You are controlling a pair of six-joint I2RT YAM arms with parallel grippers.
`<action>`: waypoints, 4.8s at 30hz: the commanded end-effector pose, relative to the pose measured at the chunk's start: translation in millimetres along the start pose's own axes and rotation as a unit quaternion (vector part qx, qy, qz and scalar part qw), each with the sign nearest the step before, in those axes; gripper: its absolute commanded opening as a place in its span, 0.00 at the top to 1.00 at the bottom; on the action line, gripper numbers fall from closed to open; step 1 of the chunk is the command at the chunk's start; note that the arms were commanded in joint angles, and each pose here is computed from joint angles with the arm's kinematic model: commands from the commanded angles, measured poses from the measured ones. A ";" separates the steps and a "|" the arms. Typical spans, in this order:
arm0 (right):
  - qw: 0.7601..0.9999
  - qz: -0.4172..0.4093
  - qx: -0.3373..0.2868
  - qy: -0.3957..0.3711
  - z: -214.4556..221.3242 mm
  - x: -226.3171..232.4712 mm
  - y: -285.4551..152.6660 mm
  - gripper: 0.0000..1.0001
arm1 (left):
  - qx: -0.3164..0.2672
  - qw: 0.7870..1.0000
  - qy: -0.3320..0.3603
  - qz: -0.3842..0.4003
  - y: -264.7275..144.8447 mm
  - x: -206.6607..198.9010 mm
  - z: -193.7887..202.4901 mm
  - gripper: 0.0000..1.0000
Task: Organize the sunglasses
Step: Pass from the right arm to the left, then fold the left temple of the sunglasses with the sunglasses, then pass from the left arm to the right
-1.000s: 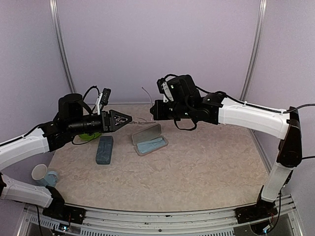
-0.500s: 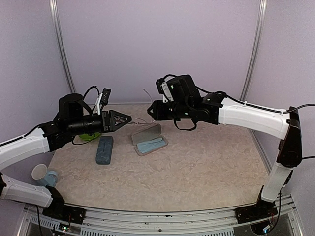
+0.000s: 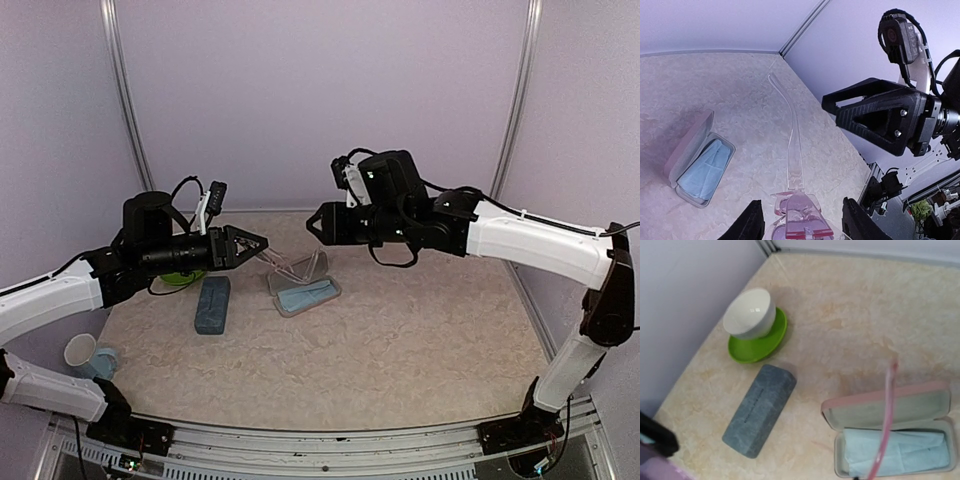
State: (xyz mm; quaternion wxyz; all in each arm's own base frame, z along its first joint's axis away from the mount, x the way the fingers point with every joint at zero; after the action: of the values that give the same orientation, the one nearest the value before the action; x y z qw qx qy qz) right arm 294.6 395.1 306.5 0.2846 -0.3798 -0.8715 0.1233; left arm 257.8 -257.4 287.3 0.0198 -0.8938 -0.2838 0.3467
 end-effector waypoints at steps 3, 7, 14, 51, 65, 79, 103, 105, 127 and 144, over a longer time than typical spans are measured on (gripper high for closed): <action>0.998 0.041 -0.036 0.041 -20.2 -33.6 -27.2 0.59 | -0.016 0.999 0.032 0.013 -2.3 -11.8 -12.5 0.49; 0.992 0.102 -0.008 0.070 -6.7 -67.4 -27.3 0.66 | -0.018 0.999 0.032 0.012 -3.7 -11.9 -13.0 0.49; 0.986 0.112 0.066 0.105 45.0 -88.9 -9.9 0.83 | -0.034 0.999 0.033 0.014 -6.5 -16.6 -21.0 0.50; 0.986 -0.089 0.132 0.044 45.1 13.4 57.9 0.87 | -0.023 0.999 0.028 0.008 10.8 -9.1 -15.9 0.50; 0.979 -0.133 0.154 0.018 53.8 40.3 58.6 0.87 | -0.026 0.999 0.025 0.002 7.0 -5.7 -11.6 0.50; 0.985 -0.070 0.157 0.001 36.5 -21.3 27.0 0.79 | -0.013 0.998 0.050 0.035 6.6 -14.1 -6.0 0.50; 0.895 -0.410 0.176 -0.018 30.4 33.4 -63.7 0.50 | 0.007 0.973 0.100 0.207 -2.7 -65.7 -12.2 0.53; 0.892 -0.413 0.181 -0.020 31.5 39.0 -61.3 0.49 | 0.008 0.972 0.094 0.217 -3.0 -68.4 -12.1 0.53; 0.876 -0.434 0.205 -0.053 49.8 64.0 -46.6 0.58 | 0.020 0.969 0.071 0.235 11.3 -73.2 -9.6 0.53; 0.880 -0.424 0.209 -0.048 55.7 61.1 -44.3 1.00 | 0.029 0.971 0.067 0.226 17.0 -68.6 -6.1 0.53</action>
State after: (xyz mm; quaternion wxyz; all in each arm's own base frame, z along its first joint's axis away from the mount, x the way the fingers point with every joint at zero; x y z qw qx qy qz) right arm 208.8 405.8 302.8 0.3317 0.0912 -0.9200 0.1879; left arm 223.3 -305.1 315.6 0.0015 -0.9458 -0.0530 0.3205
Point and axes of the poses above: each gripper's point midway between its finger pads, its own y axis out along the fingers, its own x axis along the line the jaws close on, z = x × y, the point moved 3 cm from there along -y, back along the fingers, and after that the axes turned 1 degree about -y, right-handed, at the moved point
